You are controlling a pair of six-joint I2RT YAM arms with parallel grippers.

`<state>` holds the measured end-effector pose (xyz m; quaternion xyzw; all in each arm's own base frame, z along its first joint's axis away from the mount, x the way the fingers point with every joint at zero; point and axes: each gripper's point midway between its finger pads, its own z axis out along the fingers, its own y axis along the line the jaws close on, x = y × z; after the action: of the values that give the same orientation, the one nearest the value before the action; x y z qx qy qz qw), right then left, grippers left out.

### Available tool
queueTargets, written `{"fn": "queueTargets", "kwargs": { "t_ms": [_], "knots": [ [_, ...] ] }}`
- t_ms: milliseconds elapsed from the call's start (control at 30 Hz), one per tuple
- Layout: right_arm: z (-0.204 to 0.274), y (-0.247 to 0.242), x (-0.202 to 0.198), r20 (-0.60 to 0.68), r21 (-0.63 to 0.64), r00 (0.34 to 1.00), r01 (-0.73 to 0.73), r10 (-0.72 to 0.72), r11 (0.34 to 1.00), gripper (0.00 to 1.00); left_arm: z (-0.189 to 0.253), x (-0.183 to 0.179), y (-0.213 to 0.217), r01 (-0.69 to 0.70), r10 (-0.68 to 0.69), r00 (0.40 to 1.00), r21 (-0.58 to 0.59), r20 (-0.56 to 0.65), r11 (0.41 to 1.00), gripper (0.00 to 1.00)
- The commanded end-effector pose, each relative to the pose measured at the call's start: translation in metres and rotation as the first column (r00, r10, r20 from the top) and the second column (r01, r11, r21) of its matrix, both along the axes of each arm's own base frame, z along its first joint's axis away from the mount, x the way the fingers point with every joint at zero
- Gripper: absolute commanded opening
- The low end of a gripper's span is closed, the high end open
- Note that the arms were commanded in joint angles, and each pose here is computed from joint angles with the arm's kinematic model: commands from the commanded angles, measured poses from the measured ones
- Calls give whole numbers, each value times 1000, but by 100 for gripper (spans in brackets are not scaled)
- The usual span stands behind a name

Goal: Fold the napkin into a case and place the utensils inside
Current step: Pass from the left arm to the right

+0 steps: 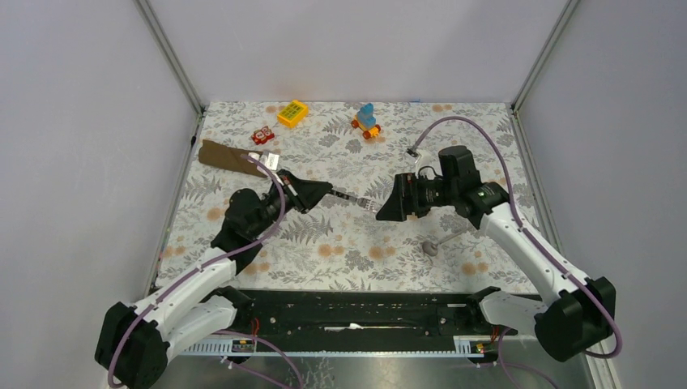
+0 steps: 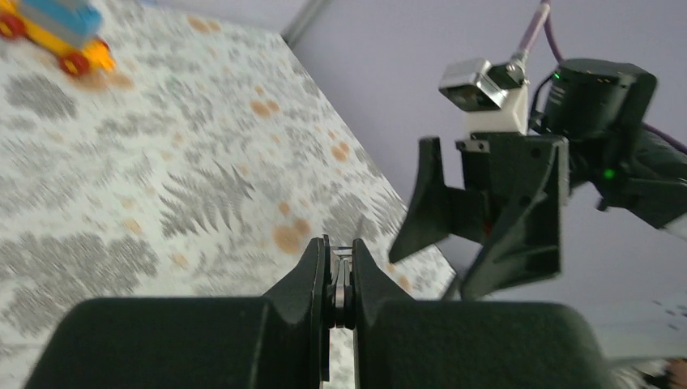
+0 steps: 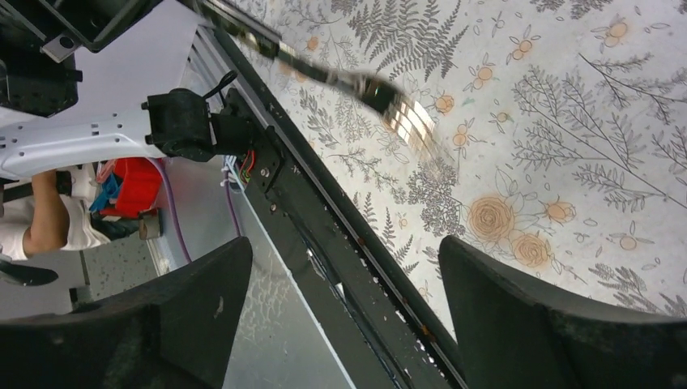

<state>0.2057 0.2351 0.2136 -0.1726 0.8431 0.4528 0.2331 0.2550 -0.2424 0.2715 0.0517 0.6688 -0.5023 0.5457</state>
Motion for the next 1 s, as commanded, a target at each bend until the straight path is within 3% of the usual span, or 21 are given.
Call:
{"fn": "queueTargets", "kwargs": {
  "t_ms": [0, 167, 333, 467, 567, 733, 800, 833, 867, 900, 967],
  "knots": [
    [18, 13, 1, 85, 64, 991, -112, 106, 992, 88, 18, -34, -9, 192, -206, 971, -120, -122, 974, 0],
    [8, 16, 1, 51, 77, 992, -116, 113, 990, 74, 27, -44, -11, 264, -293, 948, -206, -123, 942, 0],
    [-2, 17, -9, 16, 104, 990, -141, 141, 984, 64, 30, -48, -12, 299, -328, 937, -216, -115, 929, 0],
    [1, 21, -20, 7, 172, 983, -180, 181, 968, 47, 29, -48, -13, 310, -342, 932, -224, -119, 924, 0],
    [3, 22, -23, 5, 199, 981, -193, 196, 961, 23, 29, -46, -14, 311, -346, 930, -234, -126, 921, 0],
    [11, 26, -28, -8, 268, 979, -195, 205, 943, 0, 26, -37, -10, 260, -304, 940, -253, -154, 932, 2],
    [12, 28, -18, -7, 278, 990, -132, 139, 951, 0, 20, -26, -5, 179, -237, 948, -261, -211, 949, 32],
    [16, 29, -11, -9, 294, 995, -90, 97, 952, 0, 17, -23, -2, 145, -210, 950, -267, -230, 953, 52],
    [17, 29, -4, -17, 303, 999, -37, 44, 952, 0, 15, -19, 1, 102, -175, 952, -278, -251, 955, 90],
    [18, 29, 4, -23, 308, 1000, 15, -8, 951, 0, 9, -17, 4, 73, -156, 947, -285, -280, 956, 98],
    [21, 30, 17, -32, 326, 996, 85, -79, 942, 0, 5, -19, 5, 43, -141, 944, -311, -300, 949, 99]
  ]
}}
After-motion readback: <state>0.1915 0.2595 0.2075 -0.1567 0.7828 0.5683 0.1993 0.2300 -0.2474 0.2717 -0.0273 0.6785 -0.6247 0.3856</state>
